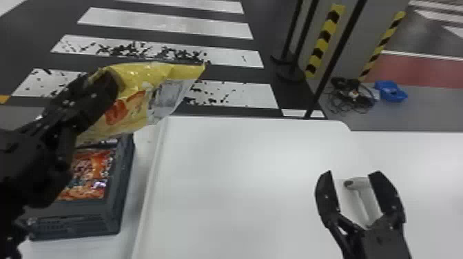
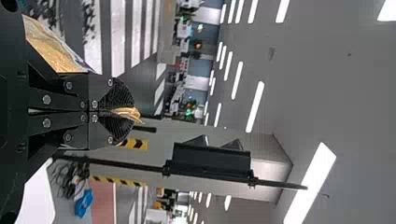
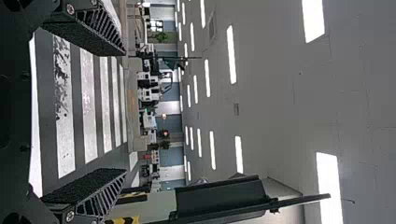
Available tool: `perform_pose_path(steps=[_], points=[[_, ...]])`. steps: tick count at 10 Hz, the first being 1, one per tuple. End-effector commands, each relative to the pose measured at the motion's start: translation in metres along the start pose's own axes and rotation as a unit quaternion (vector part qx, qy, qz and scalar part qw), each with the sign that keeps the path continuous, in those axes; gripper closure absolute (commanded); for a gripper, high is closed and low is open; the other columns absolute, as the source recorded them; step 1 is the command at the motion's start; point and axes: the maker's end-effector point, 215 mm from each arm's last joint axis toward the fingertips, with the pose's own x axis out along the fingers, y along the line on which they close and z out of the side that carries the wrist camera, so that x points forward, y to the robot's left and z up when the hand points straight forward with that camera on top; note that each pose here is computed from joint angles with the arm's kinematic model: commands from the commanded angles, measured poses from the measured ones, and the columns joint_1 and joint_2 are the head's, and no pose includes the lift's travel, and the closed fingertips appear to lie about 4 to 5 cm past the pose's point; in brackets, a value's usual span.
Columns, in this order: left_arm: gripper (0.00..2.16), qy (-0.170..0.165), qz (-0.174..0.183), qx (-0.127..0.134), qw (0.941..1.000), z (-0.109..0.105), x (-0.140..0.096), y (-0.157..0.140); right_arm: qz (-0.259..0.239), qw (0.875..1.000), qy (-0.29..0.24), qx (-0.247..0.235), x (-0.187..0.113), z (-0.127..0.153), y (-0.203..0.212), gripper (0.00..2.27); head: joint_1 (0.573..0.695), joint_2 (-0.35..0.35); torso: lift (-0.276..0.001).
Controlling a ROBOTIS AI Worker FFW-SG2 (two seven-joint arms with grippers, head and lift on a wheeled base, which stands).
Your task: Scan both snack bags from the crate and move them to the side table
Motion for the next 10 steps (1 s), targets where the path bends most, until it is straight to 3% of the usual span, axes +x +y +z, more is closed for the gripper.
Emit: perform_pose_path(steps=[1,2,4,7,10], points=[[2.14,0.036,-0.005,-0.057,0.9977,-0.031,0.006,0.012,0.000,1.000,0.003,-0.005,0.000,-0.005,-0.003,0.10,0.695,-0.199,-0.095],[2.14,0.044,-0.010,-0.085,0.9954,-0.047,0.010,0.018,0.001,1.000,0.005,-0.007,0.000,-0.007,-0.004,0.10,0.695,-0.200,-0.095],[2.14,0.065,-0.017,-0.083,0.9943,-0.077,0.028,0.013,0.001,1.000,0.009,-0.009,-0.001,-0.012,-0.006,0.10,0.695,-0.198,-0.095],[2.14,0.122,-0.065,-0.066,0.9883,-0.124,0.066,-0.046,0.002,1.000,0.007,-0.010,0.000,-0.010,-0.008,0.10,0.695,-0.241,-0.095],[2.14,0.156,-0.109,-0.062,0.9798,-0.163,0.093,-0.101,-0.001,1.000,-0.008,-0.010,0.000,0.001,-0.013,0.10,0.695,-0.350,-0.095]])
